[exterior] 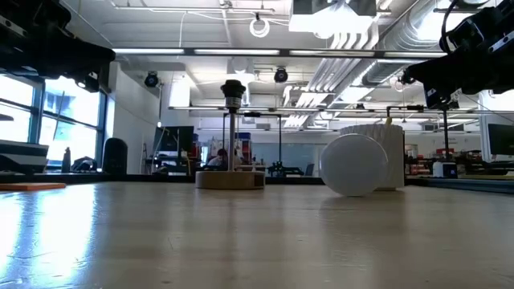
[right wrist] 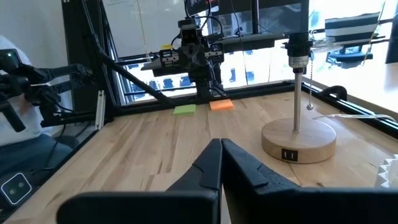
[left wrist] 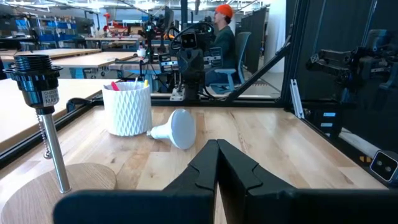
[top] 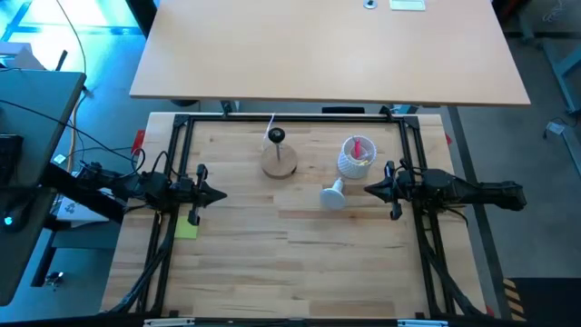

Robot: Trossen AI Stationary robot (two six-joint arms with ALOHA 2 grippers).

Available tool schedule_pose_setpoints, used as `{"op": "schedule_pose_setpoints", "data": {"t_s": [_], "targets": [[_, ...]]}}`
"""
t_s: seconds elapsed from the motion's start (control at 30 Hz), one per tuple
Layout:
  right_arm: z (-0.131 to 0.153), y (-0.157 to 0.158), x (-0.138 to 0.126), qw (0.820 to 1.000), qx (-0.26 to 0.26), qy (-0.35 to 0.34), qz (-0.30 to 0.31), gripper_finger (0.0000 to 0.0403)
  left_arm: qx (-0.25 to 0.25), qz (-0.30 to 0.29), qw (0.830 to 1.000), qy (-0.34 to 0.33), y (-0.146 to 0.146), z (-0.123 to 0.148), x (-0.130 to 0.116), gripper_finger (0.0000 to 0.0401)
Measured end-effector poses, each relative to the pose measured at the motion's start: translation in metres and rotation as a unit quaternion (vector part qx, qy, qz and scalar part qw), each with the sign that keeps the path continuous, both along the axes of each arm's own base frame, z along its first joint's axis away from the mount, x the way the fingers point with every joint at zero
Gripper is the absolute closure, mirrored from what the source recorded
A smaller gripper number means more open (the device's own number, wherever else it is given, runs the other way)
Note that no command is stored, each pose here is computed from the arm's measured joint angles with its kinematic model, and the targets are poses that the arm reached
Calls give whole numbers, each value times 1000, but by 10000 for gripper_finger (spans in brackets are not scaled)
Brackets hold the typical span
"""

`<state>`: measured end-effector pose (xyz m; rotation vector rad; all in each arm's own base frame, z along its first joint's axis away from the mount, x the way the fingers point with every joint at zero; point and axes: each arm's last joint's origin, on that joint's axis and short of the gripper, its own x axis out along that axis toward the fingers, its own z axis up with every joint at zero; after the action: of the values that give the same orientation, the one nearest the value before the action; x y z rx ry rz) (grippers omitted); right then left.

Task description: Screw lightbulb

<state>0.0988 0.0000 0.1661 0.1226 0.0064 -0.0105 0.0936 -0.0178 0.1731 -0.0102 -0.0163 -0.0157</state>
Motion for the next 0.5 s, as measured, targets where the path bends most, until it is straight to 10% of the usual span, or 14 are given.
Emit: {"op": "schedule_pose_setpoints", "data": {"t_s": [0.3, 0.5], "targets": [[0, 0, 0, 1000, 0, 0, 0, 403, -2, 0, 1000, -3, 0, 0, 0, 401], [0, 0, 0, 1000, 0, 0, 0, 403, -126, -13, 987, -95, 0, 15, 0, 401]]}}
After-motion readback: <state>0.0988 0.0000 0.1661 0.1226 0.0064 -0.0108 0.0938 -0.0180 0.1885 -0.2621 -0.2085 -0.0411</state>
